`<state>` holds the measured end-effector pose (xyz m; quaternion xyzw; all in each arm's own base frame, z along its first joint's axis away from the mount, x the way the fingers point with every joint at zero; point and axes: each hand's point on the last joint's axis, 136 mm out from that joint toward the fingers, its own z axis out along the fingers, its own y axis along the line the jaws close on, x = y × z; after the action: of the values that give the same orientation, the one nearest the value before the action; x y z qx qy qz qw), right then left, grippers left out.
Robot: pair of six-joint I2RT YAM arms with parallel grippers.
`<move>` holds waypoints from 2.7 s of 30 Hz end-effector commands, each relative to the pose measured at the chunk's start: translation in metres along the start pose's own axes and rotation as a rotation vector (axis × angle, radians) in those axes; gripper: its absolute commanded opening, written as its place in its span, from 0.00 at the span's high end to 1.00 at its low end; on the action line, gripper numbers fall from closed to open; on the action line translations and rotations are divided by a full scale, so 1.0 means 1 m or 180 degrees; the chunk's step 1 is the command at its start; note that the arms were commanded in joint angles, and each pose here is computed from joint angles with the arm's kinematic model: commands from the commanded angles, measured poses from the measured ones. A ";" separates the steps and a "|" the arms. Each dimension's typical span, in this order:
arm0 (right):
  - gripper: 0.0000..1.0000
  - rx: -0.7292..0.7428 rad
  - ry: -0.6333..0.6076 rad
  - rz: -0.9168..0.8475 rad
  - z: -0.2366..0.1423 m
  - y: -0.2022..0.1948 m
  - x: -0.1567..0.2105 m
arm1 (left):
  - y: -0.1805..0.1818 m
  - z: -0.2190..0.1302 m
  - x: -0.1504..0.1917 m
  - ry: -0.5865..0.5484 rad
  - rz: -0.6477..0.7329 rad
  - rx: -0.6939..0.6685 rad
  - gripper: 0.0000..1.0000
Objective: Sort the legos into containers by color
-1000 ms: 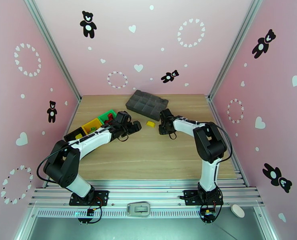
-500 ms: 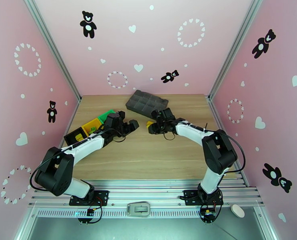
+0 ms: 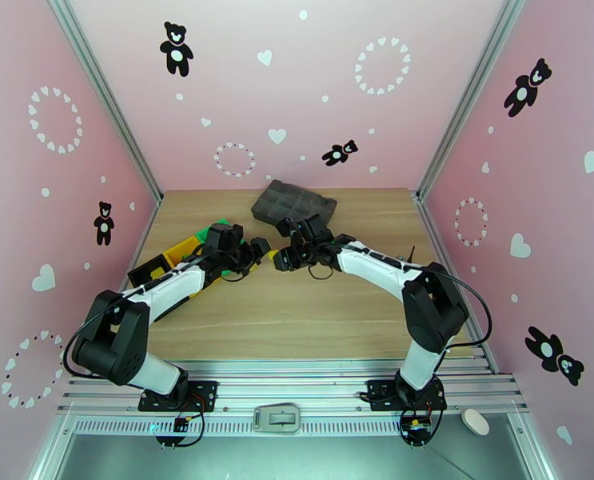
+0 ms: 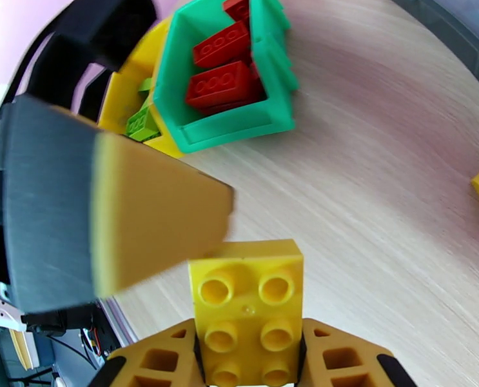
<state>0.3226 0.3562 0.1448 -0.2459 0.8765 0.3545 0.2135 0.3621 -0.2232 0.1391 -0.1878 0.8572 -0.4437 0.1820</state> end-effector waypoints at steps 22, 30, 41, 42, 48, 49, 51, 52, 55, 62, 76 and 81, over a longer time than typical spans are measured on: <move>0.81 0.0158 -0.0087 -0.0126 0.014 0.003 -0.013 | -0.007 -0.011 0.033 0.0343 -0.0365 0.0418 0.70; 0.76 0.0098 -0.0100 -0.0116 0.015 0.009 -0.015 | -0.001 -0.011 0.035 0.0343 -0.0366 0.0385 0.83; 0.27 0.0199 -0.0345 -0.0191 -0.027 0.013 -0.023 | 0.031 -0.049 0.001 -0.0106 -0.0469 0.0102 0.89; 0.26 0.0210 -0.0371 -0.0194 -0.032 0.013 -0.023 | 0.036 -0.058 -0.005 -0.0185 -0.0494 0.0063 0.90; 0.25 0.0312 -0.0480 -0.0139 -0.054 0.001 -0.022 | 0.080 -0.137 -0.039 -0.1007 -0.0604 -0.0538 0.90; 0.25 0.0343 -0.0478 -0.0113 -0.055 -0.003 -0.020 | 0.089 -0.153 -0.044 -0.1186 -0.0633 -0.0691 0.90; 0.25 0.0397 -0.0458 -0.0084 -0.055 -0.009 -0.017 | 0.102 -0.183 -0.053 -0.1515 -0.0659 -0.0933 0.89; 0.25 0.0426 -0.0455 -0.0066 -0.056 -0.013 -0.015 | 0.110 -0.196 -0.055 -0.1653 -0.0679 -0.1073 0.89; 0.25 0.0482 -0.0436 0.0000 -0.057 -0.024 -0.010 | 0.132 -0.233 -0.062 -0.2036 -0.0849 -0.1350 0.90; 0.26 0.0783 -0.0398 0.0225 -0.067 -0.060 0.001 | 0.171 -0.280 -0.069 -0.2534 -0.1146 -0.1803 0.88; 0.18 0.1936 -0.0411 0.0646 -0.099 -0.153 0.017 | 0.199 -0.280 -0.089 -0.2522 -0.1272 -0.2046 0.42; 0.17 0.2205 -0.0423 0.0926 -0.112 -0.193 0.023 | 0.189 -0.285 -0.090 -0.2566 -0.1162 -0.2005 0.22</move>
<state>0.3927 0.1746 0.1274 -0.0437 0.9427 0.1205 0.3079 0.2682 0.1130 0.1284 -0.5440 0.7713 -0.0850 0.3195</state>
